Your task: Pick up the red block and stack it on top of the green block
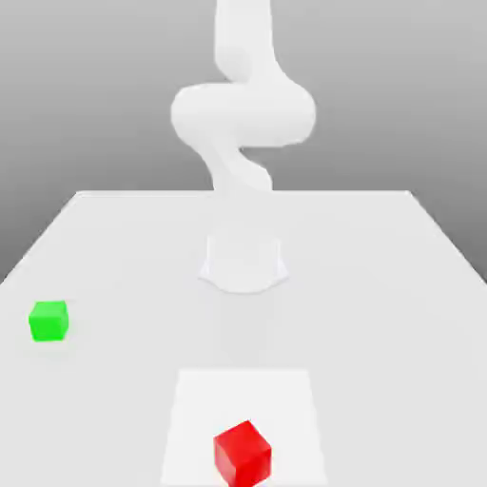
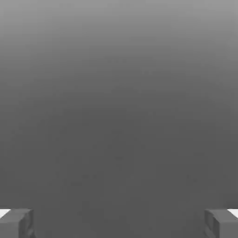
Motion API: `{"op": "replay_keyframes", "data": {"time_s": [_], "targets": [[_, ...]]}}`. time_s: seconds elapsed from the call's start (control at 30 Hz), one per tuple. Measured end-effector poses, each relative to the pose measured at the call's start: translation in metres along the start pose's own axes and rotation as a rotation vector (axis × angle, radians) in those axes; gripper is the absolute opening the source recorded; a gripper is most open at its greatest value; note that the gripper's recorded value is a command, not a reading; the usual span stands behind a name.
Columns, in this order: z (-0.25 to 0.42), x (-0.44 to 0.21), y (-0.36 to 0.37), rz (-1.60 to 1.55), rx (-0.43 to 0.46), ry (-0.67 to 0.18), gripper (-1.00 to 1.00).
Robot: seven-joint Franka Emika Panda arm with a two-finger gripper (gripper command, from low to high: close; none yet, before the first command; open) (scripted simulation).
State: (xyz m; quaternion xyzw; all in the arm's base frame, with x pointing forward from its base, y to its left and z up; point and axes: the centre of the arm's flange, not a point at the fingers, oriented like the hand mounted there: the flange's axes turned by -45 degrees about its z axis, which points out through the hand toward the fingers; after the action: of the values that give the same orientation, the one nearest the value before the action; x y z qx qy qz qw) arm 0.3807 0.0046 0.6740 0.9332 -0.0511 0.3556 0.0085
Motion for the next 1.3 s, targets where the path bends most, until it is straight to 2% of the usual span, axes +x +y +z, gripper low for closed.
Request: {"op": "replay_keyframes", "data": {"time_s": [0.23, 0.5, 0.87, 1.0, 1.03, 1.3], "targets": [[0.142, -0.023, -0.004, 0.209, -0.139, -0.189, 0.00], [0.282, -0.091, 0.007, 0.451, -0.254, -0.386, 0.00], [0.410, -0.225, 0.007, 0.813, -0.336, -0.650, 0.00], [0.448, -0.261, 0.006, 0.841, -0.338, -0.666, 0.00], [0.457, -0.271, 0.006, 0.841, -0.339, -0.668, -1.00], [0.453, -0.266, 0.006, 0.843, -0.338, -0.666, -1.00]]}}
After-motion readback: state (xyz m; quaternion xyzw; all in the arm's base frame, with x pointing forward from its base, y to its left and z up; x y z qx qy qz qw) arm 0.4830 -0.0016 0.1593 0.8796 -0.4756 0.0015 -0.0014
